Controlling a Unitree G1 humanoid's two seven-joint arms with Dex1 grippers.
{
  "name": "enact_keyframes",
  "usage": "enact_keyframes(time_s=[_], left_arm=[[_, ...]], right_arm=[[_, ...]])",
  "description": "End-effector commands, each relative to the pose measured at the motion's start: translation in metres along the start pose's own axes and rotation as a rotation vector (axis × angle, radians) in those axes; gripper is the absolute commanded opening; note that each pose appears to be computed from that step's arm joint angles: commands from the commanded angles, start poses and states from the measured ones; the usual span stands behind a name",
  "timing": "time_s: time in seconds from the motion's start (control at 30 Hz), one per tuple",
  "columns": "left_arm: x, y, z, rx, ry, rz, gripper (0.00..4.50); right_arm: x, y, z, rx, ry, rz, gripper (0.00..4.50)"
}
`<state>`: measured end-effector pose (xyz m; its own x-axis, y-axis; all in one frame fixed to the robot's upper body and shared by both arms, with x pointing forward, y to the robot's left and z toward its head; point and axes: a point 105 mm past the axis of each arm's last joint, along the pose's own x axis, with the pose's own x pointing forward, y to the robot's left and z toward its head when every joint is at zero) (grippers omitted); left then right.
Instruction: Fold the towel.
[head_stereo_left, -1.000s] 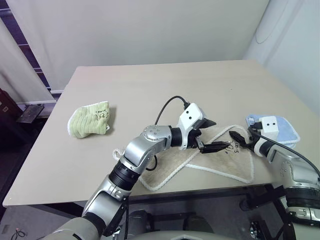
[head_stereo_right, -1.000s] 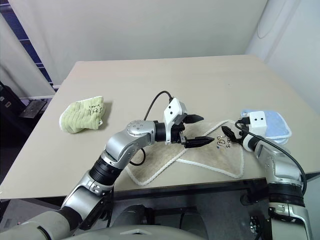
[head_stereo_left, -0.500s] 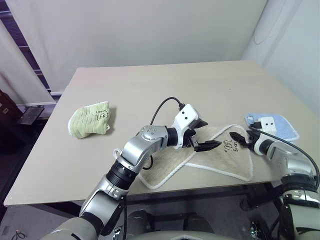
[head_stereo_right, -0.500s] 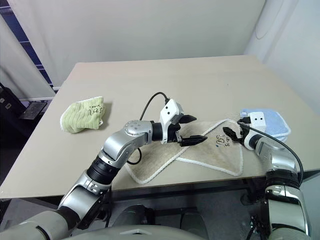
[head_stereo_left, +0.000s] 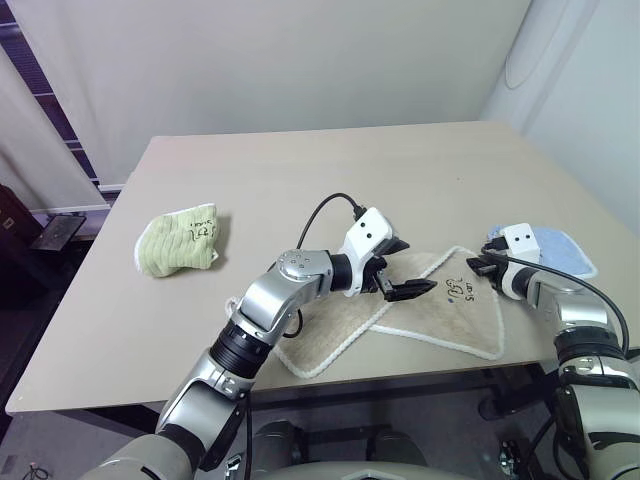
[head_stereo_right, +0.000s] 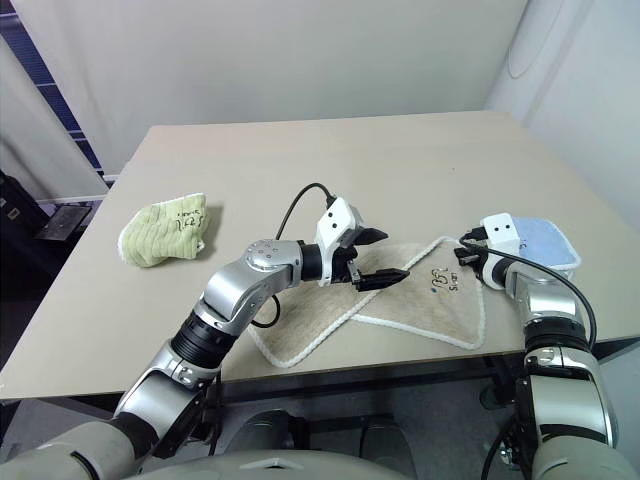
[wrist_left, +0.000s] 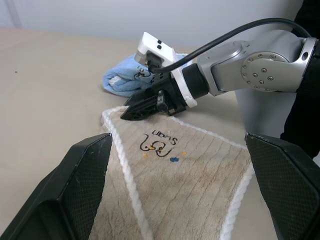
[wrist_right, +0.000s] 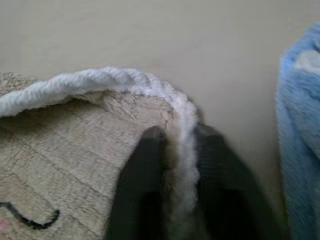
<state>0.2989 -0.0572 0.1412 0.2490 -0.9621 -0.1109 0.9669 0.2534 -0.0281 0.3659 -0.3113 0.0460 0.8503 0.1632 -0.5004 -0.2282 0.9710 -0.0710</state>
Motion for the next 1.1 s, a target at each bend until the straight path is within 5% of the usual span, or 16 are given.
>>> enact_keyframes(time_s=[0.03, 0.37, 0.67, 0.83, 1.1], left_arm=[[-0.002, 0.005, 0.015, 0.05, -0.04, 0.023, 4.5], [0.0, 0.004, 0.013, 0.022, -0.036, 0.005, 4.5], [0.007, -0.027, -0.007, -0.022, 0.036, -0.136, 4.5], [0.008, -0.029, -0.012, -0.033, 0.045, -0.134, 4.5], [0.001, 0.006, -0.016, -0.003, 0.08, 0.03, 4.5]], right_arm=[[-0.004, -0.003, 0.005, -0.018, -0.016, -0.019, 0.02], [-0.054, 0.013, 0.128, -0.012, -0.47, -0.102, 0.02], [-0.089, 0.03, 0.22, -0.032, -0.712, -0.234, 0.02], [-0.093, 0.031, 0.238, -0.023, -0.745, -0.266, 0.02], [-0.086, 0.036, 0.238, -0.053, -0.73, -0.261, 0.02]])
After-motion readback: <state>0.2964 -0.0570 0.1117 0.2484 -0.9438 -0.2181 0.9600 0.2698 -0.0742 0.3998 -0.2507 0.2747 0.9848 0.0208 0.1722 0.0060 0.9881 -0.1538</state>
